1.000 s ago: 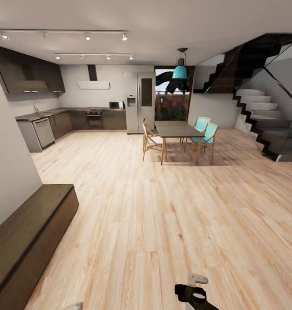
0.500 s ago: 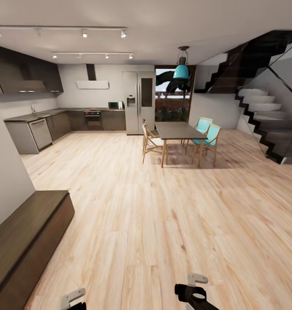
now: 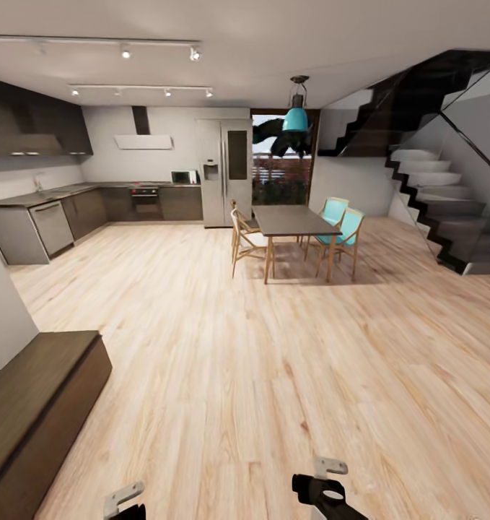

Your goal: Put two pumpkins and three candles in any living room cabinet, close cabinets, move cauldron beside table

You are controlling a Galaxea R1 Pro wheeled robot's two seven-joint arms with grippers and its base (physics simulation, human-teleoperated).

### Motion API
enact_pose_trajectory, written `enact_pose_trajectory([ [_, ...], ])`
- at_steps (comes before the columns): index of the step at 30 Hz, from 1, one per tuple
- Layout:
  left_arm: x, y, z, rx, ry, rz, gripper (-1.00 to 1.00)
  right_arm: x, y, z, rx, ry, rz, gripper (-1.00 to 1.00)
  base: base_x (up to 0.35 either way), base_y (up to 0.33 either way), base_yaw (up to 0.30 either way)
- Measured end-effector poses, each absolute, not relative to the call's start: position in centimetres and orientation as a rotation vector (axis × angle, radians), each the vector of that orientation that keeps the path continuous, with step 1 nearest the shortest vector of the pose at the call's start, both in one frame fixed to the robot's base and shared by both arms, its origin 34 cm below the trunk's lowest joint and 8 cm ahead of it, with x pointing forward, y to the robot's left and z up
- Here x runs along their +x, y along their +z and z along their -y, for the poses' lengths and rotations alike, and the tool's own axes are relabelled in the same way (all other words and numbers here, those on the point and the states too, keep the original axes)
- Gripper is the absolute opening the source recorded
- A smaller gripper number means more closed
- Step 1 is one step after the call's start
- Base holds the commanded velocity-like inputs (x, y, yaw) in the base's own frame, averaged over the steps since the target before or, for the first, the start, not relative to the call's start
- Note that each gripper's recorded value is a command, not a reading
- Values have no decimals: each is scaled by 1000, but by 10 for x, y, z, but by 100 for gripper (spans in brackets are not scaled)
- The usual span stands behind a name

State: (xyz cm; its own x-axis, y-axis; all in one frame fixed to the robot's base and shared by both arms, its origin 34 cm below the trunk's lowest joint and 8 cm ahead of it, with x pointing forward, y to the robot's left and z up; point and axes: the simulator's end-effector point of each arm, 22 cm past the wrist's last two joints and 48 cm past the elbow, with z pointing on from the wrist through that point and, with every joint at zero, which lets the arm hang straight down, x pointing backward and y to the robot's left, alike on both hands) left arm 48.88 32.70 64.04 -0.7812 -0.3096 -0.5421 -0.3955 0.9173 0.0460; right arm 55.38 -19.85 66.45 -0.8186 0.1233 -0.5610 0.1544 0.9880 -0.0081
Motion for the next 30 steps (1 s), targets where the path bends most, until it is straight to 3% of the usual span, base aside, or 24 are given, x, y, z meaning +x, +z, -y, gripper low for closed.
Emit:
enact_pose_trajectory([
  [30, 490, 641, -327, -507, 212, -2522, 100, 554, 665, 200, 198, -70, -2539, 100, 1, 0, -278],
])
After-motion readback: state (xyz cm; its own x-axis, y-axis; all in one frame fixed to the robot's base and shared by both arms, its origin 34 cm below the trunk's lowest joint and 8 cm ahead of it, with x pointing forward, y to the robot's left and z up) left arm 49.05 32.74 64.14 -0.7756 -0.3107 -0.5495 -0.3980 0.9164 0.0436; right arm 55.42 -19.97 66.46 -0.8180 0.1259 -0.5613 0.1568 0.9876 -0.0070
